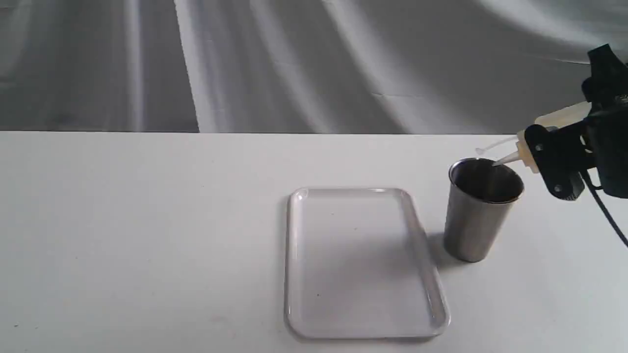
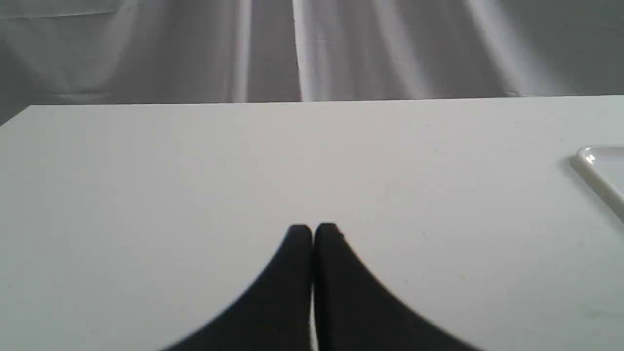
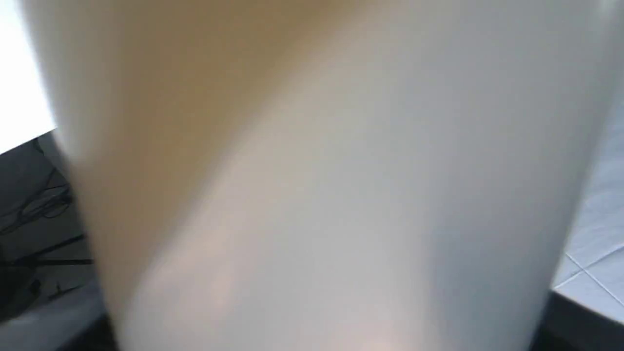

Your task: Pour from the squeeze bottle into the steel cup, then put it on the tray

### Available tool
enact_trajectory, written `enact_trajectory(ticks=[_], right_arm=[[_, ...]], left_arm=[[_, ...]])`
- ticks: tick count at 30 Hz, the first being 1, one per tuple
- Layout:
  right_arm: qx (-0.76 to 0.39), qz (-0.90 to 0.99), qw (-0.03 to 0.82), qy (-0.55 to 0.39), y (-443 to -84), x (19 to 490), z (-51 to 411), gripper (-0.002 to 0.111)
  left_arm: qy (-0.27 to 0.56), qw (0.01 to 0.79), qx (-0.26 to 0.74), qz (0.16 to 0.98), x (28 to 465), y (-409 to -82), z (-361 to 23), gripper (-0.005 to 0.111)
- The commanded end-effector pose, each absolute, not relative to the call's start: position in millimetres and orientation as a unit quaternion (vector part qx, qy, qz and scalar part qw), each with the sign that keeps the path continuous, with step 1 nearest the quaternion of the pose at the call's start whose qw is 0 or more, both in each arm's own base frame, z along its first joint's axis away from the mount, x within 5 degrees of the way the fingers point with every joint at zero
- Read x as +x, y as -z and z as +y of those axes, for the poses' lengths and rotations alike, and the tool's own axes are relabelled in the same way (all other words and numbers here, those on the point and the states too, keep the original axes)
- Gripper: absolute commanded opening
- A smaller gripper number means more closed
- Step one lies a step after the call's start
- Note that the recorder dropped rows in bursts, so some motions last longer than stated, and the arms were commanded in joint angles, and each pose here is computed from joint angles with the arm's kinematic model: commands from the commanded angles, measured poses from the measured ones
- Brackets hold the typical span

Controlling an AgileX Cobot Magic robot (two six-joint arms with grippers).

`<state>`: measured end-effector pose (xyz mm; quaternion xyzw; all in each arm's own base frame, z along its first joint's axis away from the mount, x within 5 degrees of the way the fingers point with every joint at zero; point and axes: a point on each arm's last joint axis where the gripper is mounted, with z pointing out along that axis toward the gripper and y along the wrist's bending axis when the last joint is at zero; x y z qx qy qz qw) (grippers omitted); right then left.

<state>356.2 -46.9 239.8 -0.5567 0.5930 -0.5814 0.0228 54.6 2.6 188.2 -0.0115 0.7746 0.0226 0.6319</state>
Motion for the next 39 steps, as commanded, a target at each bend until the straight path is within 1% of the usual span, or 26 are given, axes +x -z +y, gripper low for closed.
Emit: enact_trajectory(ticks=[1, 25, 30, 39], right_arm=[[-0.548, 0.589, 0.025, 0.593, -246.7, 356.6, -47.0, 0.0], [-0.531, 0.61, 0.055, 0.586, -250.3, 355.1, -45.6, 0.0], [-0.506, 0.633, 0.078, 0.581, -249.7, 354.7, -45.7, 0.0], [-0.482, 0.661, 0.086, 0.569, -247.5, 352.6, -46.8, 0.0]], left_arm=[[-0.02, 0.635, -0.009, 0.772, 54.7, -187.7, 2.2, 0.0], [-0.02, 0.635, -0.009, 0.772, 54.7, -187.7, 2.2, 0.0], [-0.02, 0.635, -0.009, 0.772, 54.7, -187.7, 2.2, 0.0], [-0.018, 0.635, -0.01, 0.772, 54.7, -187.7, 2.2, 0.0]])
